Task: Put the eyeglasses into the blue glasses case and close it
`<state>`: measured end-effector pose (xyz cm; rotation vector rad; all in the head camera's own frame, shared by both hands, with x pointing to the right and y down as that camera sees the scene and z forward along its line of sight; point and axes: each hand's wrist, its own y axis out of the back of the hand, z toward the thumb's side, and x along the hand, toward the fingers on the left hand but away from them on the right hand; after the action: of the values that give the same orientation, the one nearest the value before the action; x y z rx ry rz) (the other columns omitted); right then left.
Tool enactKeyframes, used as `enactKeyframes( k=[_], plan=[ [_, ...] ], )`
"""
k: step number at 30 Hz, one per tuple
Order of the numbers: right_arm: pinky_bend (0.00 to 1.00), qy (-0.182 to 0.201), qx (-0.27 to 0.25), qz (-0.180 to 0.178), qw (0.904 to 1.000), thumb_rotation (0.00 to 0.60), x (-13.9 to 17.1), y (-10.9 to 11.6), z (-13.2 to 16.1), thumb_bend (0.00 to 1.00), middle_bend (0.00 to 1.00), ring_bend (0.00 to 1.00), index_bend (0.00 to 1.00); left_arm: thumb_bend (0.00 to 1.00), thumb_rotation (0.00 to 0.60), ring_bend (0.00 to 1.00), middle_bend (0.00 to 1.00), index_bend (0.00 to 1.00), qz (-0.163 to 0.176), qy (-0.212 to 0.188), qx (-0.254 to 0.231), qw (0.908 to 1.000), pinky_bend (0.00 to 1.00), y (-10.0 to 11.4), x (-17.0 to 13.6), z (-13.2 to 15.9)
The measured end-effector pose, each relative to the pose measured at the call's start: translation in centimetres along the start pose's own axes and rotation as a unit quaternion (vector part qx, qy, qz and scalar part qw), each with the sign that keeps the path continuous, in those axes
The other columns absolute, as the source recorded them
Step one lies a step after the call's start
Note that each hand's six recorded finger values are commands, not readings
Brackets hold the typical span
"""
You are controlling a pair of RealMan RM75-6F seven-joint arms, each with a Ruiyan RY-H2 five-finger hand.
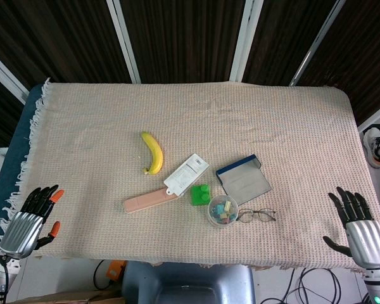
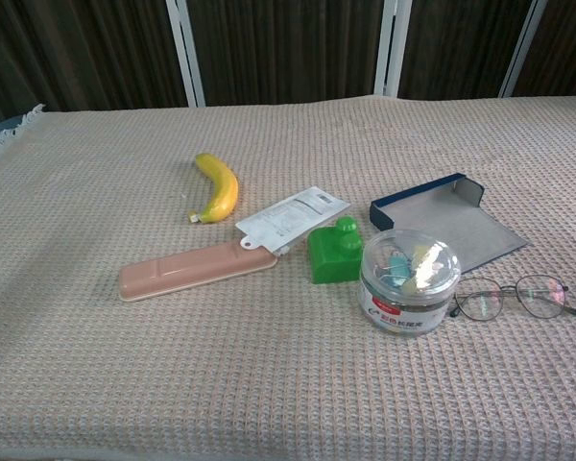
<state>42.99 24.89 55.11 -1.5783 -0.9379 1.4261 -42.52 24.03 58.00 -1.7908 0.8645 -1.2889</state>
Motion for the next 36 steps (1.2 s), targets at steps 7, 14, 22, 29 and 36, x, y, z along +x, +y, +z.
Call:
enactKeyframes(
  k=[7, 14, 22, 29, 36],
  plan=[
    [0.0, 0.0, 0.003, 0.012, 0.9999, 0.6, -0.5, -0.7, 0.2, 0.25, 0.0, 0.0, 0.1, 0.46, 0.6, 0.0, 0.0, 0.0, -0.002, 0.004, -0.003, 1.0, 0.03, 0.1, -0.1, -0.2],
    [0.0, 0.021, -0.003, 0.065, 0.9977, 0.6, -3.7, -2.9, 1.8, 0.26, 0.0, 0.0, 0.23, 0.46, 0.6, 0.0, 0.0, 0.0, -0.002, 0.005, -0.011, 0.9999, 0.04, 0.4, -0.1, -0.5],
    [0.0, 0.06, -0.001, 0.141, 0.9883, 0.6, -9.1, -6.9, 5.9, 0.39, 0.02, 0.0, 0.45, 0.46, 0.6, 0.0, 0.0, 0.0, -0.003, 0.003, -0.016, 0.9999, 0.04, 0.6, -0.2, -0.6],
    [0.0, 0.066, 0.005, 0.157, 0.9853, 0.6, -11.5, -9.0, 8.0, 0.42, 0.05, 0.0, 0.53, 0.46, 0.6, 0.0, 0.0, 0.0, -0.007, 0.001, -0.016, 0.9999, 0.04, 0.5, -0.2, -0.6],
    [0.0, 0.081, 0.002, 0.172, 0.9818, 0.6, -12.0, -11.0, 10.0, 0.44, 0.07, 0.0, 0.59, 0.46, 0.6, 0.0, 0.0, 0.0, -0.006, 0.003, -0.019, 0.9998, 0.04, 0.7, -0.4, -0.7]
  ],
)
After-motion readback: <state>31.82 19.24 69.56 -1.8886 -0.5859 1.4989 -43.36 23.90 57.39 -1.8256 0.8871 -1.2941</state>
